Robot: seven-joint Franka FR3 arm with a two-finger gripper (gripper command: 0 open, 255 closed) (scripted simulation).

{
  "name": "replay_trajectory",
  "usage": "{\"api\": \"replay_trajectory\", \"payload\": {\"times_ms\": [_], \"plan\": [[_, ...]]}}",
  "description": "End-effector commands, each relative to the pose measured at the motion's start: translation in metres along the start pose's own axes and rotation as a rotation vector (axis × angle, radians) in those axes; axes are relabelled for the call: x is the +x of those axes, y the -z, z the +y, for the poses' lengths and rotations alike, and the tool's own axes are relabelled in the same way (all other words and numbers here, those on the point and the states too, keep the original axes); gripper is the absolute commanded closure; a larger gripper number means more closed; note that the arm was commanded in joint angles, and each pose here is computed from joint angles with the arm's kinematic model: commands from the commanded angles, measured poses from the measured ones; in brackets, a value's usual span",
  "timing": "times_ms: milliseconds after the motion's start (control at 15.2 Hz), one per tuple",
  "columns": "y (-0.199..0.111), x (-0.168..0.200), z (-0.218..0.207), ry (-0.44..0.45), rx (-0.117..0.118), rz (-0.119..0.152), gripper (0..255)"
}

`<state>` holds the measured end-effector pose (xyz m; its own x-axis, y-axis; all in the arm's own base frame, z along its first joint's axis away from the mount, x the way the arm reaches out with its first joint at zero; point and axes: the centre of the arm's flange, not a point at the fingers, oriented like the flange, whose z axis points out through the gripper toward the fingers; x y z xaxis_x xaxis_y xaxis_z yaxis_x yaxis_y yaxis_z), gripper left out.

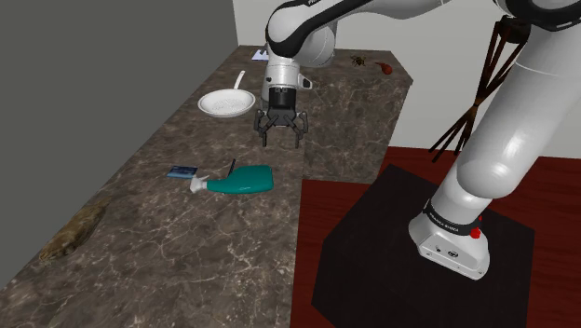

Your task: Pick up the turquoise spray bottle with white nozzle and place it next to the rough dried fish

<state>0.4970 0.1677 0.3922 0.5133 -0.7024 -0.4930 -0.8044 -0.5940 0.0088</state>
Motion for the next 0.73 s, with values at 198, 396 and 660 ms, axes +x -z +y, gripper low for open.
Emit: {"api": "replay_trajectory", "payload": {"times_ms": [198,396,660], "plan": [[-0.0024,0.0003,0.0001,0.000,0.000,0.000,0],[-0.0024,0.0003,0.0001,0.000,0.000,0.000,255],[-0.0024,0.0003,0.0001,0.000,0.000,0.000,255]]}}
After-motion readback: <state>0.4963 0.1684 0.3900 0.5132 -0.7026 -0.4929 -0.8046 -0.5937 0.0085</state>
